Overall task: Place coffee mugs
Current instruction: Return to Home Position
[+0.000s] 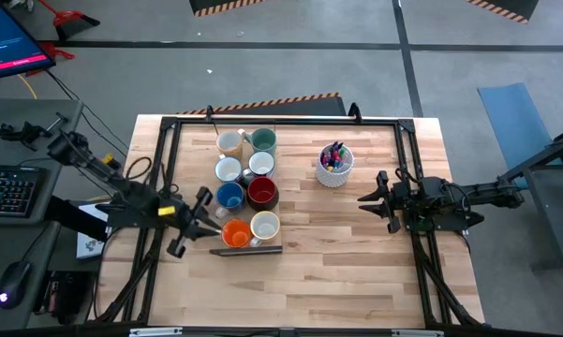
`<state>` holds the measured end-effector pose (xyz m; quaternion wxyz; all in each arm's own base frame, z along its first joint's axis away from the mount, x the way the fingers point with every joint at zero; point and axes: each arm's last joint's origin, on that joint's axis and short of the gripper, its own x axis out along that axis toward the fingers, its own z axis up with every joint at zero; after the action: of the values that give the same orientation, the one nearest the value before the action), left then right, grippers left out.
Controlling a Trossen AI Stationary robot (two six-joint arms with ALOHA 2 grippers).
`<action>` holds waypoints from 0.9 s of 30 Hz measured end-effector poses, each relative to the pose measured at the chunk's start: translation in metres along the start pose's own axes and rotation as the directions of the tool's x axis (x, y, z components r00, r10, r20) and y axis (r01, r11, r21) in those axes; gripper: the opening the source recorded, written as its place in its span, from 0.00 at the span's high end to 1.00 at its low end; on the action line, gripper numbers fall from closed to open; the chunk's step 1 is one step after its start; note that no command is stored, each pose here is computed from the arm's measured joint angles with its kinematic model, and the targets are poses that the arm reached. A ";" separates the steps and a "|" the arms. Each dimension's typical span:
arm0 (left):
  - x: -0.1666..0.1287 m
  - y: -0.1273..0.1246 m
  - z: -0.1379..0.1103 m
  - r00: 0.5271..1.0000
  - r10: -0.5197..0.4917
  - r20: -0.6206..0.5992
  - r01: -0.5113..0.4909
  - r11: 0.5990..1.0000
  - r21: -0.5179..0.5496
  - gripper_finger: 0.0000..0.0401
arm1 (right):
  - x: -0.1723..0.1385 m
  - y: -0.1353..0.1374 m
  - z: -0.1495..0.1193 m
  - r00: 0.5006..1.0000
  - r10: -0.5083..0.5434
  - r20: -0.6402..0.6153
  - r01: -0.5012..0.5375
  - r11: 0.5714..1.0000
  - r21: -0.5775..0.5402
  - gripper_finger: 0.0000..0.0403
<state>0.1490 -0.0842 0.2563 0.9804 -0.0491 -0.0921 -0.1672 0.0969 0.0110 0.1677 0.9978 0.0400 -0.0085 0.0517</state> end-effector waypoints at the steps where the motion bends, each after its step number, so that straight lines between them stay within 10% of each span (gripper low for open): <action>1: -0.006 0.003 -0.002 1.000 0.005 0.010 -0.005 1.000 -0.004 0.90 | 0.000 0.000 0.000 1.000 0.000 0.000 0.000 1.000 0.000 0.80; 27: -0.080 0.050 -0.029 0.987 0.143 0.067 -0.143 0.990 0.003 0.90 | 0.000 0.000 0.000 1.000 0.000 0.000 0.000 1.000 0.000 0.80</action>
<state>0.0964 -0.0149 0.2091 0.9864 -0.0573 -0.1218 -0.0944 0.0969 0.0110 0.1677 0.9978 0.0400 -0.0085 0.0518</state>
